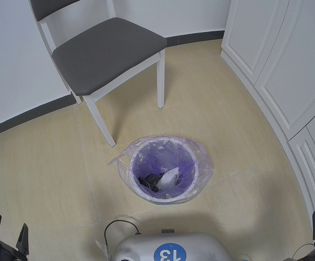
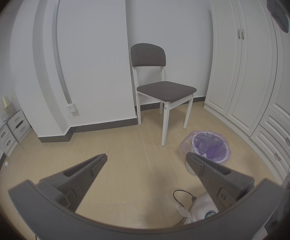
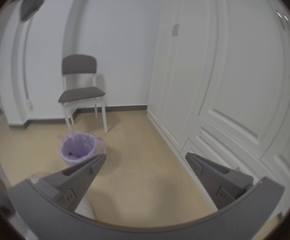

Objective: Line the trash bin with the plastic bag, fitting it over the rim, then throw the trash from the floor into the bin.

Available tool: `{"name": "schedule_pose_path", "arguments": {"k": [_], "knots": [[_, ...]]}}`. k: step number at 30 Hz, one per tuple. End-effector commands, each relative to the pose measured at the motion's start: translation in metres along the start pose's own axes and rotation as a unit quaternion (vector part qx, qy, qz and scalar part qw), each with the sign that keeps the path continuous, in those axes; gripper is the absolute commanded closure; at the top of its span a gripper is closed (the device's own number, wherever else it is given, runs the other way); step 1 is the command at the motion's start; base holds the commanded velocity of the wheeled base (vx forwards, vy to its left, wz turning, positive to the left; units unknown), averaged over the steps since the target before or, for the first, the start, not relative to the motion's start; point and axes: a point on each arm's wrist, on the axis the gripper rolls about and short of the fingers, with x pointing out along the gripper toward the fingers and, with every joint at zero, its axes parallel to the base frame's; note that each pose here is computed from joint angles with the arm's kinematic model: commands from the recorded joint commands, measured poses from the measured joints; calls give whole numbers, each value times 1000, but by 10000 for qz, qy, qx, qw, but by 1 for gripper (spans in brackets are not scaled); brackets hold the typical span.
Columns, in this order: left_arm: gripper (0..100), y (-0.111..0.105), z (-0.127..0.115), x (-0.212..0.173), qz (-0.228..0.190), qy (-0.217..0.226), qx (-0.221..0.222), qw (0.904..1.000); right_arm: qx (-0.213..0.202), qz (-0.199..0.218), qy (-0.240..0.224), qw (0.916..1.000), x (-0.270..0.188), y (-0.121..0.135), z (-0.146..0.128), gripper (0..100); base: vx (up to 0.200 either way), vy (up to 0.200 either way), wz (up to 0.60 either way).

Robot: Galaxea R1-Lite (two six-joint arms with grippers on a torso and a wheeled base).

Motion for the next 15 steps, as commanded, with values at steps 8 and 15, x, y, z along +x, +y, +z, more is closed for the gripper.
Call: {"name": "schedule_pose_path", "arguments": {"k": [8,15], "knots": [[0,0,-5,2,-16,100,31,9999,512,-351,-47,9981,0,-2,-4,0,0,0,0],[0,0,-5,2,-16,100,31,9999,347,-130,1,9993,0,0,-4,0,0,0,0]]}}
